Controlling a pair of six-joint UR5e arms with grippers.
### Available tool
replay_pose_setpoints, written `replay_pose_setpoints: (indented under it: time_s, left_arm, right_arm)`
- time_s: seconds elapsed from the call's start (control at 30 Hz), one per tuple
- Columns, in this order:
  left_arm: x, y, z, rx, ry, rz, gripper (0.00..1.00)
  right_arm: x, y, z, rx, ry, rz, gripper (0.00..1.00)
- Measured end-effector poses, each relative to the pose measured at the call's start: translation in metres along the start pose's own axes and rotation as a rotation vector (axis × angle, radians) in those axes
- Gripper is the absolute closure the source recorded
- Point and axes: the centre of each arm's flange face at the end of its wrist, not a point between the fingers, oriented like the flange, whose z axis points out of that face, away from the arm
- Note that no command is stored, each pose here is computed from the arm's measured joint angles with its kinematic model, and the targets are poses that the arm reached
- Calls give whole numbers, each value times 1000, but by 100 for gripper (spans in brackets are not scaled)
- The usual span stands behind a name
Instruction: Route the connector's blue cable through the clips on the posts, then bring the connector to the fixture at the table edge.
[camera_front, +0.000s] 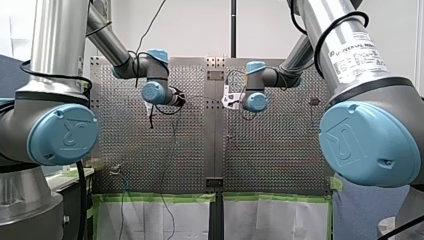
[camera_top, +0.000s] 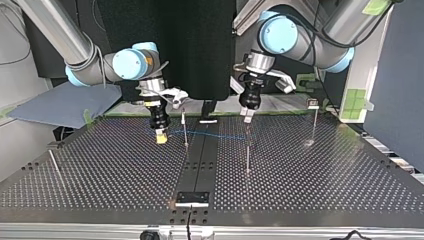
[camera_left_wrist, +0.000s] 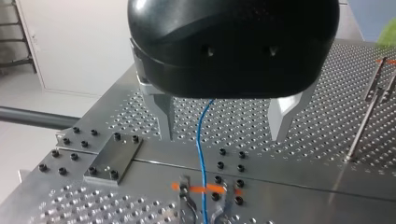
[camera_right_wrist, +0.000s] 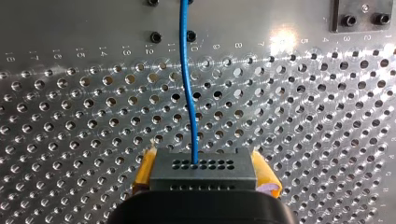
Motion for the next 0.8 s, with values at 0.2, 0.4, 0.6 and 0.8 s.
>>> replay_pose_setpoints:
  time_s: [0.2, 0.4, 0.6, 0.8]
  left_arm:
    - [6, -17, 6, -4, 23, -3, 0]
    - [11, -36, 16, -3, 17, -24, 0]
    - [9, -57, 22, 0, -2, -33, 0]
    - [-5, -81, 25, 7, -41, -42, 0]
  right_arm:
    - [0, 0, 0, 0, -1, 0, 100]
    - [0, 0, 0, 1, -1, 0, 100]
    - [0, 0, 0, 1, 0, 0, 100]
    - [0, 0, 0, 1, -2, 0, 100]
